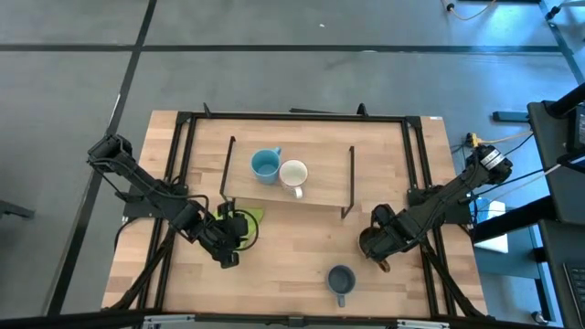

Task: Stack small to large cups/mugs on shelf
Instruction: Put the green mug on the shelf

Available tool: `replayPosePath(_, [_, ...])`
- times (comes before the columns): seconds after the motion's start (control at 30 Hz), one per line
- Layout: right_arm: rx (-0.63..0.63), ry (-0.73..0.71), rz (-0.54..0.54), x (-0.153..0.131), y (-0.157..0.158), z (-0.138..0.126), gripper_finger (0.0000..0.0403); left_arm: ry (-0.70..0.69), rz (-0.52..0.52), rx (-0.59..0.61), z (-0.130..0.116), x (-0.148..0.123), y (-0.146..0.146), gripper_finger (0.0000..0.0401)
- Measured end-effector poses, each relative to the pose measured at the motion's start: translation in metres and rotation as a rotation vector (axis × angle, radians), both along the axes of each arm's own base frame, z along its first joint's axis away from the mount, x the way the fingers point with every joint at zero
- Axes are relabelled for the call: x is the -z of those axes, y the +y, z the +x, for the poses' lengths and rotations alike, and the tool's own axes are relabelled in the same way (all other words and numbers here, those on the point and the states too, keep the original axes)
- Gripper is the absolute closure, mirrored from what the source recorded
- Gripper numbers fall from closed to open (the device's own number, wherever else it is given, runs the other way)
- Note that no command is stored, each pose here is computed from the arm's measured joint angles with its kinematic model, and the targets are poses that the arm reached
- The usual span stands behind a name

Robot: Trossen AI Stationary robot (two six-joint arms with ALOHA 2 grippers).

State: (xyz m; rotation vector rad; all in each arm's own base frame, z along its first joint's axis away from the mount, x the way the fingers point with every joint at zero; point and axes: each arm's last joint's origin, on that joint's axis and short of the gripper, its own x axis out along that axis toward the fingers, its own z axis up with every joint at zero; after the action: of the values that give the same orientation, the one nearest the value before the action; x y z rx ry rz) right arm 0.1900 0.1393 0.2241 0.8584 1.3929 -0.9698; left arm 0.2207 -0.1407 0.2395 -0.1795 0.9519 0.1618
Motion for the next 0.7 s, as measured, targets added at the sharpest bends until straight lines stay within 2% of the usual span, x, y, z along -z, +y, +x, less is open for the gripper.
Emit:
replayPosePath(0.27, [0.007,-0.009,0.013,-0.003,-0.001,-0.002,0.0349,0.0,0.0,0.0,0.0,0.0,0.0,0.034])
replayPosePath(0.4, [0.008,-0.025,0.029,-0.006,-0.002,-0.003,0.0365,0.0,0.0,0.0,0.0,0.0,0.0,0.034])
replayPosePath(0.7, [0.007,-0.094,0.078,-0.024,0.002,0.003,0.0366,0.0,0.0,-0.001,0.0,0.0,0.0,0.034])
